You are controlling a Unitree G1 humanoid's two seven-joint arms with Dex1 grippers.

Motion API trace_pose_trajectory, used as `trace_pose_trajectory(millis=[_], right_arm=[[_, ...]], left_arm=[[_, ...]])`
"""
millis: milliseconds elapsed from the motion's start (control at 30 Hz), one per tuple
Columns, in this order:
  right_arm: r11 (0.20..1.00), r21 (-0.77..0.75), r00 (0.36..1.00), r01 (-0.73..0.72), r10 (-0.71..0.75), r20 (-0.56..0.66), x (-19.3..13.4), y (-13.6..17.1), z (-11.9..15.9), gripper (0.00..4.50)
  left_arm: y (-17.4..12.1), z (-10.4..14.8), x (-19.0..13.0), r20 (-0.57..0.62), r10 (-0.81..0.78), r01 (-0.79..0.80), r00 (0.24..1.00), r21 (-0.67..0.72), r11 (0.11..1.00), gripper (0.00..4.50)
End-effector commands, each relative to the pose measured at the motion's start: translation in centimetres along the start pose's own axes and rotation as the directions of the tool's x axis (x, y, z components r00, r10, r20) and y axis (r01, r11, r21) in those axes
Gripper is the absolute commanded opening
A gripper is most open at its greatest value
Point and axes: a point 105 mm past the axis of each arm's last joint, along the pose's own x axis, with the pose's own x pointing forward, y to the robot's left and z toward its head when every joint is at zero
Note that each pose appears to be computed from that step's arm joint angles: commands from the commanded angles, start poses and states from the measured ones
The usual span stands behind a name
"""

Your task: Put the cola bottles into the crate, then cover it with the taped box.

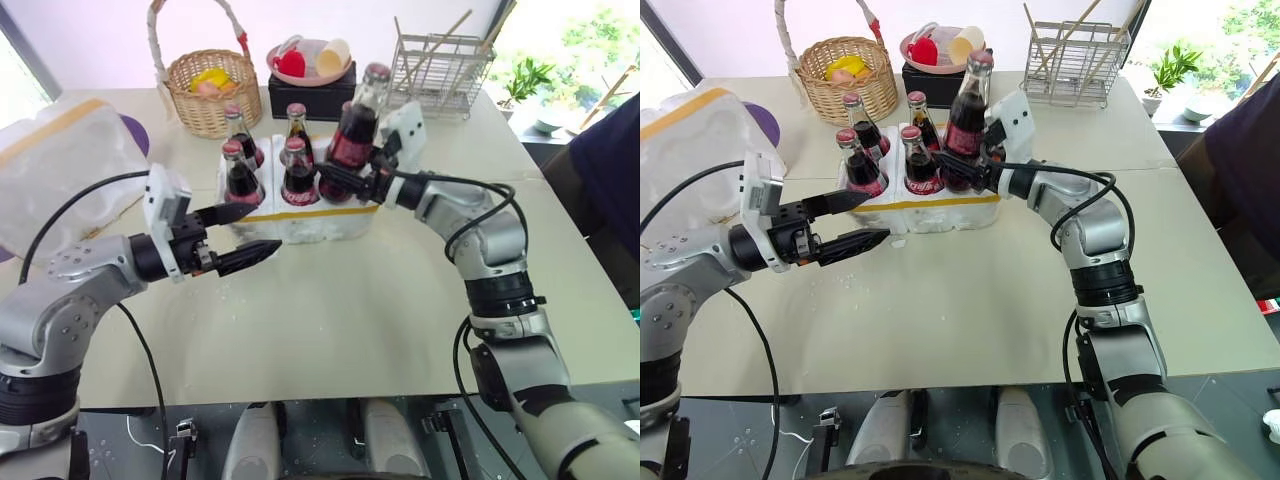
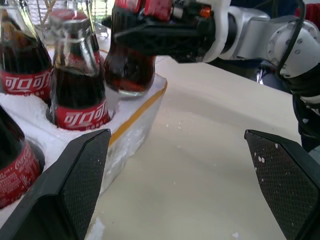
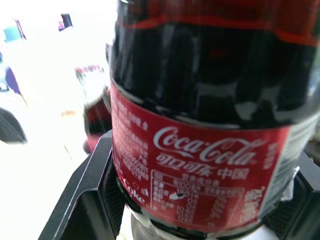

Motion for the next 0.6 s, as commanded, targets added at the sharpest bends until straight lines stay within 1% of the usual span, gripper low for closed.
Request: trace_pose_trajectory(millis=[33, 133, 267, 400, 533, 600], right_arm=[[0.993, -0.114, 0.999, 0.029, -0.026, 0.035, 0.3, -0.2, 1.2, 2.85], [0.991, -0.090, 0.994, 0.102, -0.099, 0.034, 0.5, -1.5, 0.6, 2.85], [0.989, -0.038, 0.987, 0.146, -0.143, 0.072, 0.3, -2.6, 1.5, 2.85], [0.986, -0.069, 0.988, 0.152, -0.152, 0.014, 0.1, -3.0, 0.3, 2.85], [0.989, -0.073, 0.989, 0.131, -0.135, -0.052, -0.1, -2.7, -1.1, 2.85], [0.992, -0.060, 0.990, 0.114, -0.118, -0.073, -0.2, -2.4, -1.6, 3.94]], left_arm=[[-0.4, 1.5, -0.4, 0.033, 0.001, -0.002, 0.999, 0.057, 0.998, 4.50], [-0.4, 1.5, -0.4, 0.034, 0.002, -0.004, 0.999, 0.058, 0.998, 4.50], [-0.4, 1.6, -0.4, 0.034, 0.004, -0.006, 0.999, 0.061, 0.998, 4.50], [-0.3, 1.6, -0.2, 0.031, -0.001, -0.001, 1.000, 0.061, 0.998, 4.50], [-0.2, 1.7, -0.1, 0.033, -0.003, 0.001, 0.999, 0.063, 0.998, 4.50], [-0.2, 1.7, -0.1, 0.032, -0.004, 0.002, 0.999, 0.064, 0.998, 4.50]])
